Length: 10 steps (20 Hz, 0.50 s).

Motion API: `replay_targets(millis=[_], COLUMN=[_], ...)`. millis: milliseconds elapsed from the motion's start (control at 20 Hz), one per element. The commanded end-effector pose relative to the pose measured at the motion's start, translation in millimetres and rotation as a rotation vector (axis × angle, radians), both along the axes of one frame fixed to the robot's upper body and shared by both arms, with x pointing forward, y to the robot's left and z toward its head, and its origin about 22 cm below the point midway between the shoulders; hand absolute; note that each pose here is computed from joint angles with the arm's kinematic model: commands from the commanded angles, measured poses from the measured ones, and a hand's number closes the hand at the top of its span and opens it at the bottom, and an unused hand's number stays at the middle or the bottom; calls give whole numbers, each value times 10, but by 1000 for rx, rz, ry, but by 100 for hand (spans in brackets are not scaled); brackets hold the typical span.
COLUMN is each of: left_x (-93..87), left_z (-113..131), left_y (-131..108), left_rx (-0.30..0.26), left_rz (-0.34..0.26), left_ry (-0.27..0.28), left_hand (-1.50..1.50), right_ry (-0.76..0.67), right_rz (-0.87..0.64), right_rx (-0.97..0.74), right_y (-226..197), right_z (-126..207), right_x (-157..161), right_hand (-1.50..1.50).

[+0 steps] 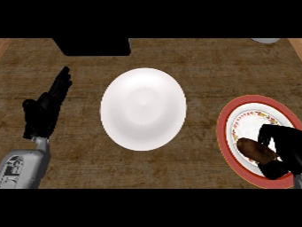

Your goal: Pick the sweet potato from the plate and place it in the plate

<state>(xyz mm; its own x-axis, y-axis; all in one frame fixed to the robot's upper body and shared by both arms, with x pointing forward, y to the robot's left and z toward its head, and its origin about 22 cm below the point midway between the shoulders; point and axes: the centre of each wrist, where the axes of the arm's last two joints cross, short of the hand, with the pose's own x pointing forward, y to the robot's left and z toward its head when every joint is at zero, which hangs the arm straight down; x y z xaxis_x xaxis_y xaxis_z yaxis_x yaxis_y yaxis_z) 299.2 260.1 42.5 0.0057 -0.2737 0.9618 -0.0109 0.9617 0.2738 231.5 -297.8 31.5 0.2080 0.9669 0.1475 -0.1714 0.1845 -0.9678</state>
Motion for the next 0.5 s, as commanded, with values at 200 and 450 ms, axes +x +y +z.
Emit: replay_targets(millis=[200,450], left_x=[-29,80], left_z=[-92,-5], left_y=[113,-6], left_rx=[4,-3], left_rz=[3,-3], left_ry=[3,-3], left_hand=[0,0], right_ry=[-465,-570], right_rz=[105,249], right_rx=[173,244], right_y=[273,591], right_z=[676,933], right_x=[-56,-84], right_hand=[150,150])
